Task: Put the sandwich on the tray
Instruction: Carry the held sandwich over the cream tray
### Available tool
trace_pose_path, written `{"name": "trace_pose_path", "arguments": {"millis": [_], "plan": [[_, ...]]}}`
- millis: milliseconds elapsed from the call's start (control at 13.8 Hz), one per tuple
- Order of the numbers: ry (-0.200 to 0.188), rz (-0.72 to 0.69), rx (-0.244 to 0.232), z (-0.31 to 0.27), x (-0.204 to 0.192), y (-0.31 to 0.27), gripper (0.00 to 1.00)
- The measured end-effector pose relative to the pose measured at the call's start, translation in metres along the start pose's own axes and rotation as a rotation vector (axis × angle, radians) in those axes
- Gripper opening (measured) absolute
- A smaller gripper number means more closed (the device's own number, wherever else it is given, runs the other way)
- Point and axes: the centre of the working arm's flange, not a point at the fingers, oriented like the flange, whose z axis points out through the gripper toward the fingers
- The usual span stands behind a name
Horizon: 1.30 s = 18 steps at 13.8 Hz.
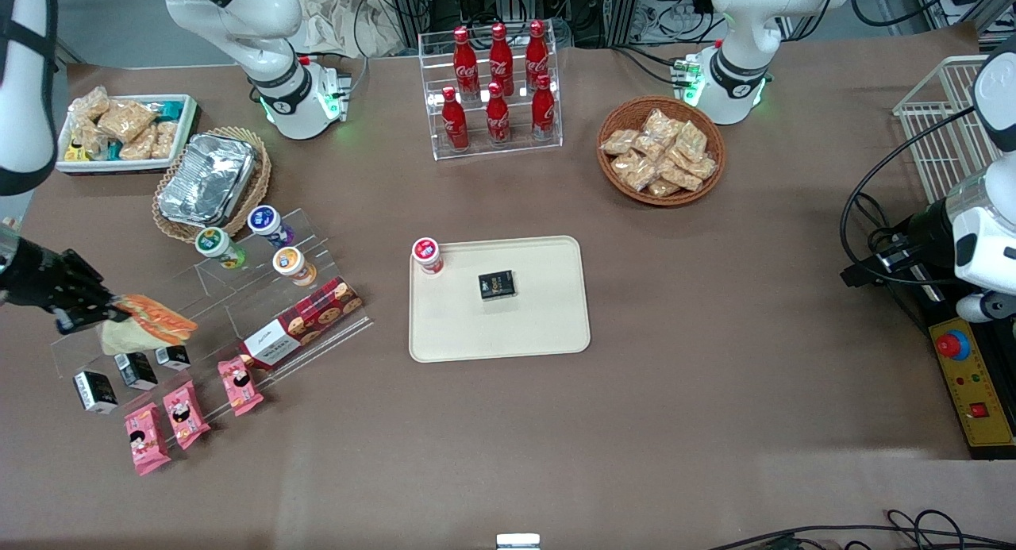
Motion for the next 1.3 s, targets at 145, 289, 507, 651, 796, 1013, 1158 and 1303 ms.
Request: {"name": "trace_pose_path", "arguments": {"millis": [145, 289, 507, 651, 796, 1013, 1158, 1303], "plan": [[-0.066, -0.036, 0.02, 0.003, -0.032, -0.019, 0.19], [-0.11, -0.077, 0.025, 0.008, -0.069, -0.038, 0.19], [-0.134, -0.103, -0.006, 0.025, -0.137, -0.069, 0.19], [-0.134, -0.135, -0.004, 0.043, -0.188, -0.092, 0.19], [-0.131, -0.13, -0.005, 0.068, -0.237, -0.113, 0.19], [-0.095, -0.074, -0.016, 0.115, -0.303, -0.134, 0.19], [-0.087, -0.04, -0.018, 0.149, -0.334, -0.143, 0.19], [-0.084, -0.016, -0.009, 0.184, -0.358, -0.15, 0.19]]}}
